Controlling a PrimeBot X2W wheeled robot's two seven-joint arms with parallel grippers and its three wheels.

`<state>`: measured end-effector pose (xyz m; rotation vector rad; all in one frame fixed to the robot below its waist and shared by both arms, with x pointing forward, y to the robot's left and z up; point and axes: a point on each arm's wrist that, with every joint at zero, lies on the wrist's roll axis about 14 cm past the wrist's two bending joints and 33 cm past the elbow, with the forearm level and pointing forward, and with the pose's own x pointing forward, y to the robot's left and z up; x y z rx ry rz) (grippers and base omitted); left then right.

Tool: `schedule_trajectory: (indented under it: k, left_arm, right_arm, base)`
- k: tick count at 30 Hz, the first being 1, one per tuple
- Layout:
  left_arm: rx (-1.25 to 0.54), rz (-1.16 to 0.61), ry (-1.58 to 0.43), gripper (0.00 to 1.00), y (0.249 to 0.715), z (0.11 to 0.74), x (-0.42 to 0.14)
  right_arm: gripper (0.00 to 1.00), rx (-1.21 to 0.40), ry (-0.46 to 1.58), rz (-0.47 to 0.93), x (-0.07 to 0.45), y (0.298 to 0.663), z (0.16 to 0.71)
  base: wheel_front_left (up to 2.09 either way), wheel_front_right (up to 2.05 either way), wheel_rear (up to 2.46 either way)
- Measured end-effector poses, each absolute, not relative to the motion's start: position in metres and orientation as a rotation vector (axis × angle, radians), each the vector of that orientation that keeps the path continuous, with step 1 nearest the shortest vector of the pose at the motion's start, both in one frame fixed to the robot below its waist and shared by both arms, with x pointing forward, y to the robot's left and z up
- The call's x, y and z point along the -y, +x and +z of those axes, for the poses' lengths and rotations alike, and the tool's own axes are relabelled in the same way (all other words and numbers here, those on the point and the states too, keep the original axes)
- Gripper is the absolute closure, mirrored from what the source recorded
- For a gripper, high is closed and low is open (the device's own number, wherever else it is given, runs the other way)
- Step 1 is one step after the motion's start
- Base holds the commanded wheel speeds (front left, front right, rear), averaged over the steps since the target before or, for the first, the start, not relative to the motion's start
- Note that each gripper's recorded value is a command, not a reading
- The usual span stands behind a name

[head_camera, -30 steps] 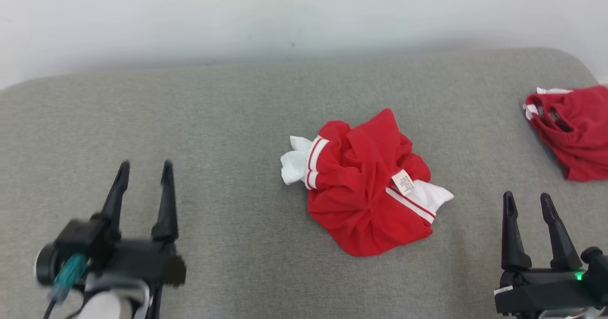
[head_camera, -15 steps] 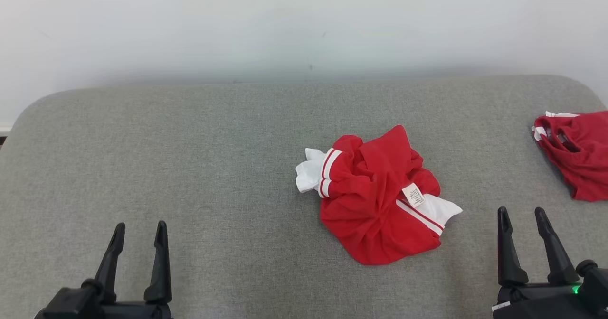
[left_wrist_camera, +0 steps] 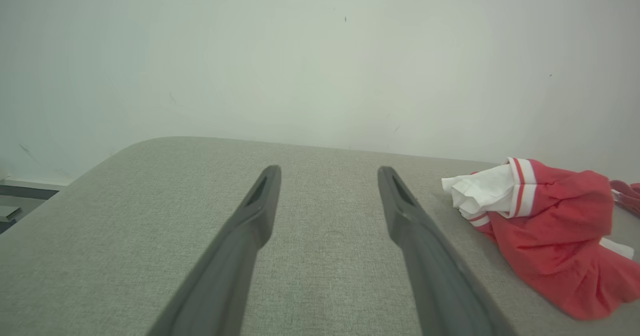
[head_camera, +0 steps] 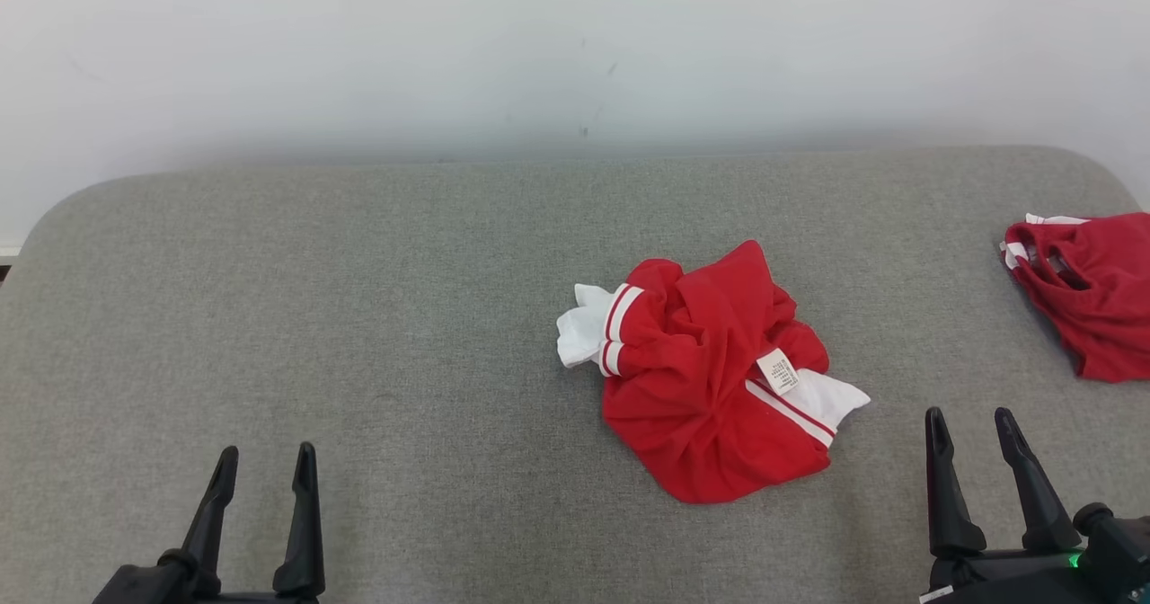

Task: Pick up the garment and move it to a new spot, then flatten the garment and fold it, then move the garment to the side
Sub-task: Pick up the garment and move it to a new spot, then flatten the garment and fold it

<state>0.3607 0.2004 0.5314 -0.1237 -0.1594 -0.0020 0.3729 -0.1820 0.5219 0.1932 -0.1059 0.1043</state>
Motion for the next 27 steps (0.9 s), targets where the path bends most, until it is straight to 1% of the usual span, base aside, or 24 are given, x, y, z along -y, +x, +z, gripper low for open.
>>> schedule_trajectory:
  k: [21,24,27]
  left_arm:
    - [0.138,0.0,-0.108,0.0,0.359,0.523,-0.2]
    - [0.133,0.003,-0.106,0.0,0.36,0.521,-0.201]
    - [0.124,0.006,-0.104,0.0,0.361,0.519,-0.2]
  right_arm:
    - [0.0,0.086,0.191,0.106,0.181,0.372,0.518]
    - [0.0,0.061,0.166,0.117,0.183,0.377,0.513]
    - [0.0,0.055,0.135,0.135,0.183,0.39,0.515]
  base:
    - [0.0,0.0,0.0]
    - [0.0,0.0,0.0]
    - [0.0,0.0,0.0]
